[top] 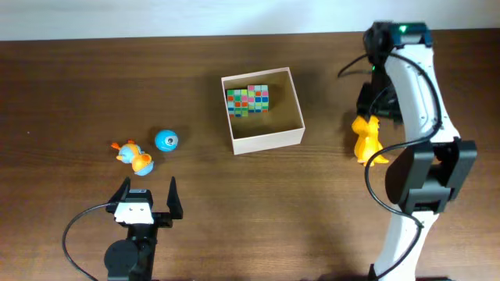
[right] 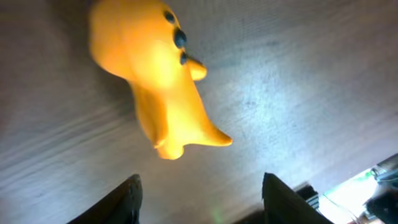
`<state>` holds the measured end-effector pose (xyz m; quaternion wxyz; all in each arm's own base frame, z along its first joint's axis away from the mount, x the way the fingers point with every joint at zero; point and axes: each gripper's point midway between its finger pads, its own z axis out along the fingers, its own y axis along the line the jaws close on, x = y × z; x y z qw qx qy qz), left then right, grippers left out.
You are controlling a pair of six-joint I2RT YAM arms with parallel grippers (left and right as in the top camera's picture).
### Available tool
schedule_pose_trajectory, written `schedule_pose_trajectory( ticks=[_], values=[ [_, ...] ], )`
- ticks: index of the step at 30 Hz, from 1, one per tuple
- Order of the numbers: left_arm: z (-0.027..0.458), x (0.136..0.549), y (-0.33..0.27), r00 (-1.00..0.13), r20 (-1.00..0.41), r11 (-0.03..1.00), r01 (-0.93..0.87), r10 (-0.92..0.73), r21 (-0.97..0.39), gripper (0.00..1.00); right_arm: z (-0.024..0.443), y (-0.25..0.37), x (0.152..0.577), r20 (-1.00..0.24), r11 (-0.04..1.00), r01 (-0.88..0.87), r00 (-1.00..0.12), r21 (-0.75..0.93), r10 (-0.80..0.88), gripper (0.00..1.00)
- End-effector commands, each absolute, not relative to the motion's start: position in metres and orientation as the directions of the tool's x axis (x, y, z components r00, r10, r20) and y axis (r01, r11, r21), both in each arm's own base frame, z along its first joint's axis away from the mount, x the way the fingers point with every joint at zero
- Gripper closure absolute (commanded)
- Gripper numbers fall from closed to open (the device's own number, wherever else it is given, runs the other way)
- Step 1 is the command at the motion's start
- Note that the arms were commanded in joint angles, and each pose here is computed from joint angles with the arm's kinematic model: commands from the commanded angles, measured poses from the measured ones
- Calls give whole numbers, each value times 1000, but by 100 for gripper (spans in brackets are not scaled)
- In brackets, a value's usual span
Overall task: Pack container
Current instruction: 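Move right gripper right to the orange dinosaur and grasp it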
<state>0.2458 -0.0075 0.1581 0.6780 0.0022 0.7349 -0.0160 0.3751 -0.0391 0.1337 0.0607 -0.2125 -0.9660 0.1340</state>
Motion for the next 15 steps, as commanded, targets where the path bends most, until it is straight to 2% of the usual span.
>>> schedule_pose_trajectory(
  ticks=[1, 8, 15],
  values=[
    [157, 246, -6, -78, -997, 1000, 17, -4, -5, 1, 154, -45, 358, -28, 841, 455, -884, -292, 468, 44],
    [157, 246, -6, -78, -997, 1000, 17, -4, -5, 1, 122, -28, 347, -72, 880, 446, -895, -160, 441, 39],
    [157, 246, -6, -78, -997, 1000, 17, -4, -5, 1, 51, -3, 342, -42, 935, 354, -935, -30, 352, 39]
  ],
)
